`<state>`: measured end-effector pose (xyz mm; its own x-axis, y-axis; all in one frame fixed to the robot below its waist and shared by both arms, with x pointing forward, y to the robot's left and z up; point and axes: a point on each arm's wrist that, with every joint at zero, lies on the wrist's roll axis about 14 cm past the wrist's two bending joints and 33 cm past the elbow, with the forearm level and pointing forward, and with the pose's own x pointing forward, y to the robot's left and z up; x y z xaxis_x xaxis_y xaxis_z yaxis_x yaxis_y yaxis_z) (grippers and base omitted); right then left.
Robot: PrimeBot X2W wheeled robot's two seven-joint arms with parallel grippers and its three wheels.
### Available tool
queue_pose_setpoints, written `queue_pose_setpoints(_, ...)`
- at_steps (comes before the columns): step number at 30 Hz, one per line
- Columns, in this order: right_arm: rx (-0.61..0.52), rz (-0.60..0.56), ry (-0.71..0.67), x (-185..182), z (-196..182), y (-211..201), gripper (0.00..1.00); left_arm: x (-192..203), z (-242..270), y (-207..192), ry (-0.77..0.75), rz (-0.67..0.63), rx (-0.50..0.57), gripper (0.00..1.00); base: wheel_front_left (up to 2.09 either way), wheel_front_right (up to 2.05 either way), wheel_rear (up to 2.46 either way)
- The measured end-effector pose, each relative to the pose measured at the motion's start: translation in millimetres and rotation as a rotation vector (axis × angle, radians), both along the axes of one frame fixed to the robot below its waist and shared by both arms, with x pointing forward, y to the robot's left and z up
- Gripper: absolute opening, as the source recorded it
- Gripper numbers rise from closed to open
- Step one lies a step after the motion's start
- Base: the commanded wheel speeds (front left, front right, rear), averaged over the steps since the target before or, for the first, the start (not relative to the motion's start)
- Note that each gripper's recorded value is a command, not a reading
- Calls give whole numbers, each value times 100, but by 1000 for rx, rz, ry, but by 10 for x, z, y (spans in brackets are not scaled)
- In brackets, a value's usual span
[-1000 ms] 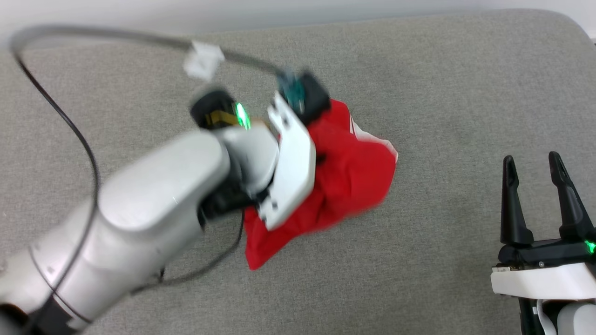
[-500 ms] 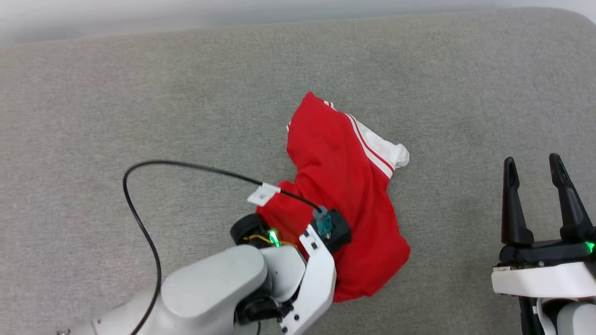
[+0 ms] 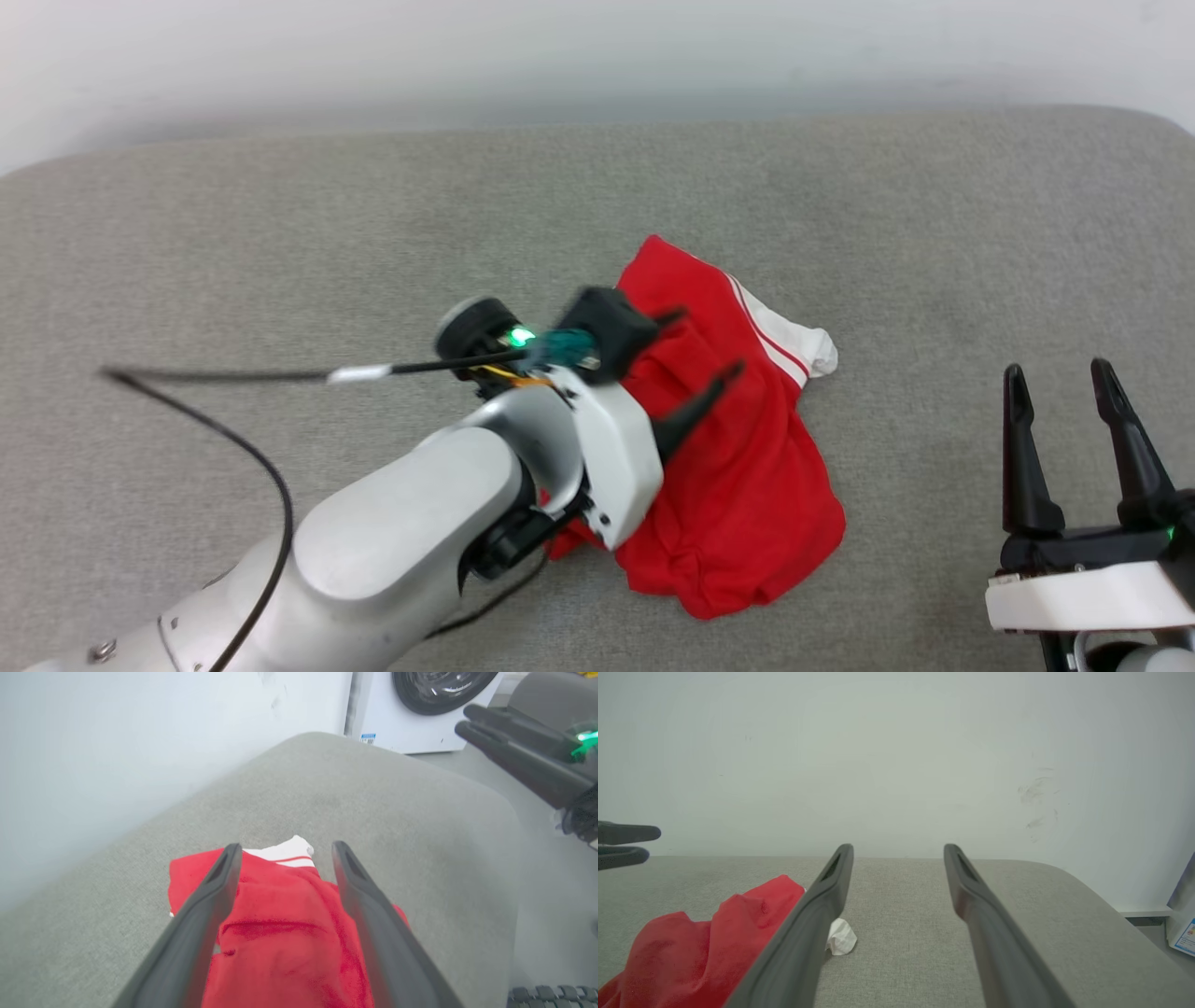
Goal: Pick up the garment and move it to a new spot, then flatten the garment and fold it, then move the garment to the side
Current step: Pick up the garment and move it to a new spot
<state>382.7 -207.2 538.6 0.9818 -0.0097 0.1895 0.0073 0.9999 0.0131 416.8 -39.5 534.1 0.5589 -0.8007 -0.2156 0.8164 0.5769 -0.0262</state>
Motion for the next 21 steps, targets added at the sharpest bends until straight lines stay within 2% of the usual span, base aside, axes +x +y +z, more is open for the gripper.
queue_pose_setpoints(4, 5, 11, 0, -12, 1, 35, 100, 216, 245, 319, -168, 193, -90, 100, 0, 0, 0)
queue_pose_setpoints(5, 5, 11, 0, -12, 1, 35, 100, 216, 245, 319, -168, 193, -90, 100, 0, 0, 0)
queue_pose_setpoints(7, 7, 17, 1, -18, -3, 54, 100, 270, 299, 494, -215, 288, -134, 100, 0, 0, 0)
queue_pose_setpoints(14, 13, 33, 0, -27, 2, 105, 100, 312, 214, 1167, -291, 587, -138, 100, 0, 0, 0)
queue_pose_setpoints(21, 20, 37, 0, -73, 2, 116, 100, 152, 290, 1765, -354, 843, -165, 100, 0, 0, 0)
